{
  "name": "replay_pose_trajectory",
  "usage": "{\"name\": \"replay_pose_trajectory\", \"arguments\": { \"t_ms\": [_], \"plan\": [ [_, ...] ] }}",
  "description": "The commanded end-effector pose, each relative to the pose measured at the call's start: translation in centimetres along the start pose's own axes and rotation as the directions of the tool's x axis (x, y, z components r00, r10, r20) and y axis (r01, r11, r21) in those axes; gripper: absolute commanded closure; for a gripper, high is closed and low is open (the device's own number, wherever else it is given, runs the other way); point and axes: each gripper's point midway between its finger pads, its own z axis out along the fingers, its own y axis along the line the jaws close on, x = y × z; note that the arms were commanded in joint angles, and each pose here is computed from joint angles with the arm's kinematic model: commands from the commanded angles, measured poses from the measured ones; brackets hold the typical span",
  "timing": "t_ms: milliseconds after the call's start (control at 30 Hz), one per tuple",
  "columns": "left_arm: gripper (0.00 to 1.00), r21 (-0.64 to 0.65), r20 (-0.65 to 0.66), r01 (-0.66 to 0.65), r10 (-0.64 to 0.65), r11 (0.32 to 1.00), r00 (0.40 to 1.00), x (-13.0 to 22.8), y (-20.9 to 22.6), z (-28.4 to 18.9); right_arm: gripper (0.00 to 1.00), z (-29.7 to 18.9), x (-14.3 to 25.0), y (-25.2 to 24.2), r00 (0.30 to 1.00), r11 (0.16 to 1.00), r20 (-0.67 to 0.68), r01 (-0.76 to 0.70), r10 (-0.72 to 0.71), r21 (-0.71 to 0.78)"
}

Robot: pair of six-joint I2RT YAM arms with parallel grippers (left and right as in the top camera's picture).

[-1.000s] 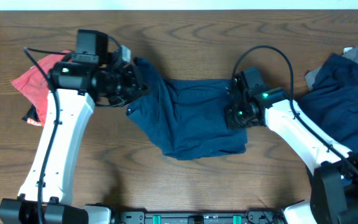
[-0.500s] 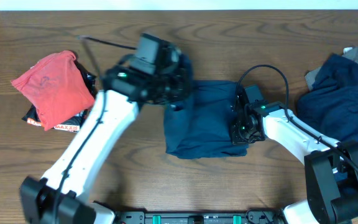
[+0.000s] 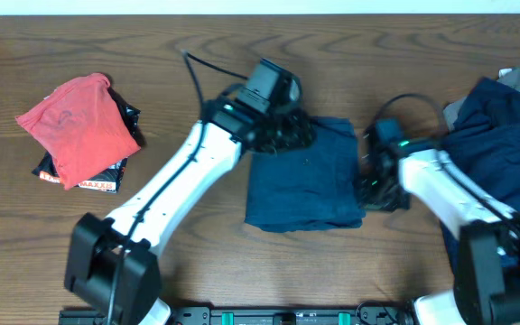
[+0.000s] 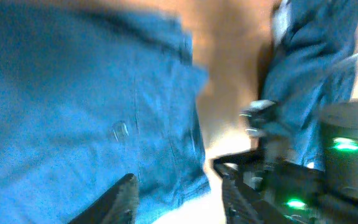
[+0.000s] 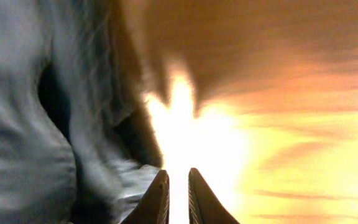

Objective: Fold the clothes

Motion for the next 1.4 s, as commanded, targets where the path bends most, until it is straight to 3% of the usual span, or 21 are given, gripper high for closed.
{"name": "replay_pose_trajectory", "arguments": {
  "t_ms": [0,100,233,400,533,800,1067,1167,1267,1367],
  "plan": [
    [0.52,-0.027,0.163,-0.031,0.035,0.999,0.986,-4.4,1.2,-3.6,0.87,-6.4,-4.6,-2.3,0.969,0.994,0.224,-0.111,0.108,0.004],
    [0.52,-0.118,0.253,0.012,0.018,0.993,0.967,-7.1,4.4,-4.3,0.86,-9.8,-5.4,-1.0,0.953,0.99,0.284,-0.068,0.102,-0.125],
    [0.52,-0.16,0.264,-0.064,0.105,0.985,0.959,-9.0,6.3,-2.7,0.85,-11.7,-4.3,3.7,0.953,0.938,0.301,0.141,-0.041,-0.317],
    [0.52,-0.195,0.205,-0.084,0.125,0.977,0.971,-9.1,8.9,1.7,0.85,-9.9,-0.8,8.1,0.961,0.872,0.216,0.25,-0.171,-0.422],
    [0.52,-0.213,0.118,-0.058,0.084,0.975,0.989,-7.7,11.4,5.1,0.85,-6.7,1.7,10.2,0.97,0.866,0.127,0.24,-0.205,-0.439],
    [0.51,-0.273,-0.086,-0.002,-0.022,0.962,0.996,-2.7,15.4,9.4,0.85,-0.1,5.5,10.3,0.976,0.901,-0.011,0.194,-0.216,-0.387],
    [0.51,-0.401,-0.302,0.052,-0.185,0.915,0.935,3.8,17.9,7.6,0.79,5.1,5.0,4.5,0.999,0.99,-0.033,-0.006,0.001,-0.14],
    [0.51,-0.459,-0.385,0.067,-0.266,0.886,0.884,6.6,18.4,6.0,0.76,5.9,3.0,2.6,0.998,0.997,0.032,-0.045,0.047,-0.063],
    [0.52,-0.541,-0.448,0.124,-0.41,0.832,0.794,9.8,18.4,3.7,0.74,5.7,-0.3,0.2,0.982,0.995,0.168,-0.096,0.091,0.02],
    [0.51,-0.573,-0.469,0.146,-0.469,0.806,0.749,11.1,17.8,2.1,0.72,4.7,-3.9,0.1,0.956,0.997,0.286,-0.071,0.071,-0.012]
  ]
}}
